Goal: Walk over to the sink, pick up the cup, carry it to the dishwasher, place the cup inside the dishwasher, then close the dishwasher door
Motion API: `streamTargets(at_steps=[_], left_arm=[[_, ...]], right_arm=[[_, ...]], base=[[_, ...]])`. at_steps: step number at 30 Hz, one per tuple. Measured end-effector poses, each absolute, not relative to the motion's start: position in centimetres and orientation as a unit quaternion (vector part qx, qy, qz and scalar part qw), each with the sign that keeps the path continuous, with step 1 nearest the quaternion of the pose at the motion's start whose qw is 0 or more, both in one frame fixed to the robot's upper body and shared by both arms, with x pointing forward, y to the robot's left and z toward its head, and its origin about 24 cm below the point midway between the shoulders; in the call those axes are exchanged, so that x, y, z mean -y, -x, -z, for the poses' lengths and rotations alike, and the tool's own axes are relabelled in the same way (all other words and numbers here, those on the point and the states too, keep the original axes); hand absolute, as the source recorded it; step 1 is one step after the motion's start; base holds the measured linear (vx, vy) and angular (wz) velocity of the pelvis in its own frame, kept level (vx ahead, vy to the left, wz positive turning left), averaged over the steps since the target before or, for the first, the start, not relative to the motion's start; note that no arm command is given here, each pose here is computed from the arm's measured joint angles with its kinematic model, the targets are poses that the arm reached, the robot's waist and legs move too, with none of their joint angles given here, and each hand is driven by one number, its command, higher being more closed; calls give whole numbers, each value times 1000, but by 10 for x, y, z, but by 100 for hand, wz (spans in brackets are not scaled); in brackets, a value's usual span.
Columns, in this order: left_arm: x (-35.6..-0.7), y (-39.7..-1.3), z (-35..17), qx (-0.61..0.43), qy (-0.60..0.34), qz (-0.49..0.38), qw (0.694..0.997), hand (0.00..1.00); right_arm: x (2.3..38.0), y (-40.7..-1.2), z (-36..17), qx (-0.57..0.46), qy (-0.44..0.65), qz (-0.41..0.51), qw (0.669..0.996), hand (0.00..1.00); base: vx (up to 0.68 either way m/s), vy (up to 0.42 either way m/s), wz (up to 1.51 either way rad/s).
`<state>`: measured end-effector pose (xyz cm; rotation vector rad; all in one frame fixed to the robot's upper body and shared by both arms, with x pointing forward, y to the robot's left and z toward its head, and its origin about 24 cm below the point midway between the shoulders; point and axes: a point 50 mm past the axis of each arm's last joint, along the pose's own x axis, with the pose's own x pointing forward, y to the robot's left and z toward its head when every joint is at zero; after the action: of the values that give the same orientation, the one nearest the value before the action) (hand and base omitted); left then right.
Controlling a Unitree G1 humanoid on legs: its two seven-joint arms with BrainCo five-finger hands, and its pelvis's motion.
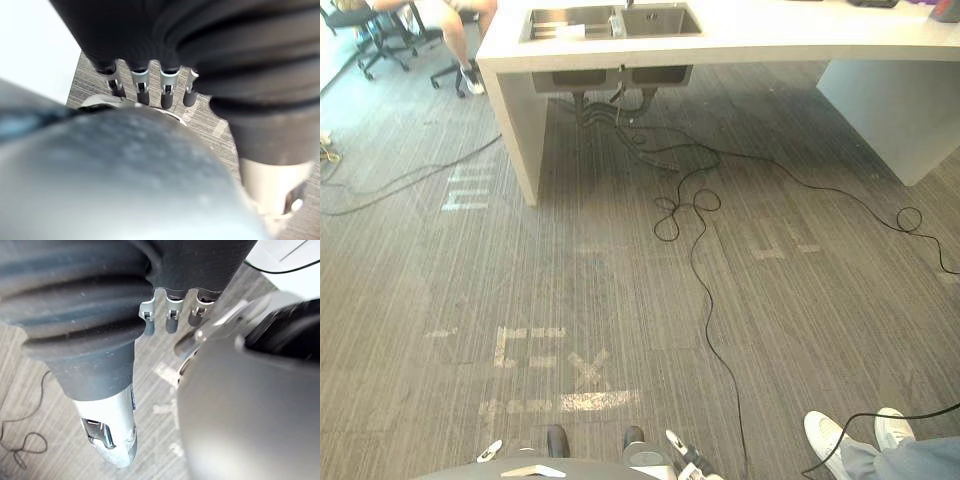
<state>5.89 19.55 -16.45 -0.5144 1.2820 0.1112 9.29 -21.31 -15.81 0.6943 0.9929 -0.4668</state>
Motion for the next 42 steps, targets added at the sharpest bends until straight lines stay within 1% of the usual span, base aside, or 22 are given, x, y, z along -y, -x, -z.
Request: streamTargets(at_steps=[3, 4, 6, 7, 9, 10, 12, 15, 17, 21, 28, 35, 37, 39, 42], left_arm=[[-195, -69, 162, -578, 215, -36, 787, 0], [-192, -75, 160, -568, 198, -23, 799, 0], [-190, -83, 158, -553, 178, -14, 814, 0], [-190, -86, 157, -549, 169, -11, 819, 0], [-188, -101, 153, -523, 140, -8, 841, 0], [-186, -104, 152, -517, 137, -10, 845, 0], [-172, -121, 149, -504, 114, 0, 856, 0], [-152, -132, 148, -499, 84, 18, 863, 0], [-148, -132, 148, -500, 66, 14, 863, 0], [-150, -133, 148, -500, 23, 3, 866, 0], [-154, -134, 147, -487, -12, -14, 873, 0], [-158, -133, 146, -459, 1, -21, 888, 0], [-158, -131, 147, -459, 57, -15, 886, 0], [-155, -130, 148, -464, 131, 3, 876, 0], [-154, -128, 149, -473, 151, 20, 868, 0]], right_arm=[[209, -121, 149, -418, -326, 200, 824, 0], [209, -131, 145, -402, -324, 195, 834, 0], [207, -143, 141, -388, -325, 189, 841, 0], [206, -146, 140, -387, -326, 187, 842, 0], [200, -151, 139, -389, -325, 181, 843, 0], [200, -151, 139, -391, -322, 181, 843, 0], [199, -150, 140, -399, -307, 176, 846, 0], [198, -149, 141, -406, -295, 173, 847, 0], [198, -149, 141, -411, -282, 169, 850, 0], [199, -145, 142, -418, -272, 169, 850, 0], [199, -140, 145, -433, -256, 173, 847, 0], [199, -132, 150, -456, -259, 177, 833, 0], [199, -130, 151, -463, -264, 179, 827, 0], [199, -127, 152, -473, -279, 185, 815, 0], [200, -121, 155, -485, -309, 203, 793, 0]], base=[[58, 6, 32], [41, 19, 45], [18, 26, 30], [-3, 28, 16], [-27, 16, 6], [-40, 13, -1], [-43, 16, -1], [-60, 18, 0], [-71, 12, -1], [-62, 14, 3], [0, 14, 4], [83, -5, -16], [21, -27, -20], [-59, -30, -21], [-78, -5, -7]])
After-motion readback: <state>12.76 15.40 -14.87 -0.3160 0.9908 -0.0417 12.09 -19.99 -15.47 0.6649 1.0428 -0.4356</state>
